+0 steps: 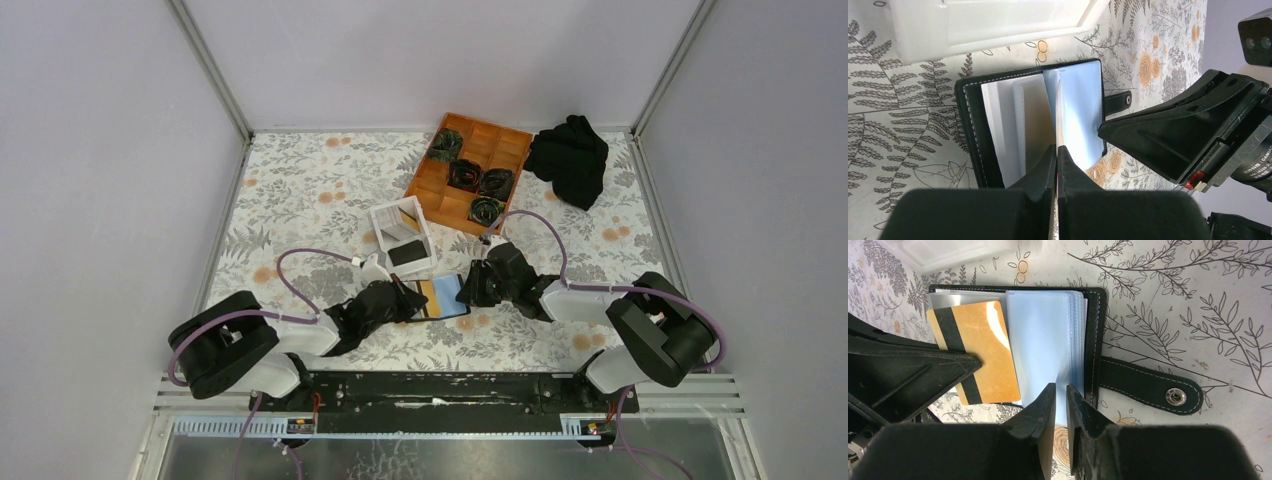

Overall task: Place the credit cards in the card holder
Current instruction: Insert the credit card into the card holder.

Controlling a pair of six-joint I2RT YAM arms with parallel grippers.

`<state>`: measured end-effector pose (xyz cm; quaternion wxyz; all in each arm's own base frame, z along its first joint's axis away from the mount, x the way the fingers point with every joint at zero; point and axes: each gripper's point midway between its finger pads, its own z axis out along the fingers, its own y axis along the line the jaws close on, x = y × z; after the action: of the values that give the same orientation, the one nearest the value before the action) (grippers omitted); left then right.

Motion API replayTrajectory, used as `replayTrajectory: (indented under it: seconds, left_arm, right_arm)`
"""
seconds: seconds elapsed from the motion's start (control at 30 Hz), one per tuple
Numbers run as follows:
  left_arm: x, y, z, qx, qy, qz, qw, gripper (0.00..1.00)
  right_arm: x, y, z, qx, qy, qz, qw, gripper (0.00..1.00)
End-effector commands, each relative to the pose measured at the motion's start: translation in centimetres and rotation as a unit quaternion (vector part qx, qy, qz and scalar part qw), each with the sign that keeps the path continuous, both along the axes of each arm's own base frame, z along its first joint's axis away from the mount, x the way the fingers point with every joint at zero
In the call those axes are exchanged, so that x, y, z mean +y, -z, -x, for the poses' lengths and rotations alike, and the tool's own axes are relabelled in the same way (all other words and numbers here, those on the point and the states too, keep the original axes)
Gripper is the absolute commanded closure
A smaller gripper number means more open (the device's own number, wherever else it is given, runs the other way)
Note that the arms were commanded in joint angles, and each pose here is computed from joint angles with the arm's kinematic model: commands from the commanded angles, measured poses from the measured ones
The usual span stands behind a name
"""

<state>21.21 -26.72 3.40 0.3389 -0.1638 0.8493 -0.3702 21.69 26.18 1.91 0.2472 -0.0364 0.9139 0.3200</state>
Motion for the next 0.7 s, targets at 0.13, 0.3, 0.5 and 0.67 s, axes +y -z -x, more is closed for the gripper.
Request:
replayTrajectory:
  seconds: [0.13, 0.3, 0.5, 0.67]
  left_arm:
    - [1.07, 1.15, -0.62, -0.002, -0.006, -0.040, 0.999, 1.00]
    - [0.80, 1.35, -0.74, -0.003, 0.002, -0.047, 0.999, 1.00]
    - [0.82, 1.38, -0.88, -0.012, 0.009, -0.059, 0.998, 1.00]
    - [1.12, 1.49, -0.71, -0.024, 0.015, -0.063, 0.998, 1.00]
  right_arm:
    - [-0.40, 0.71, 0.07, 0.003, -0.005, 0.032, 0.999, 0.79]
    - [-0.44, 0.74, 0.08, 0.003, -0.006, 0.033, 0.999, 0.79]
    - [-0.46, 0.82, 0.09, 0.004, -0.007, 0.035, 0.999, 0.79]
    - [-0.42, 0.87, 0.07, 0.004, -0.009, 0.035, 0.999, 0.79]
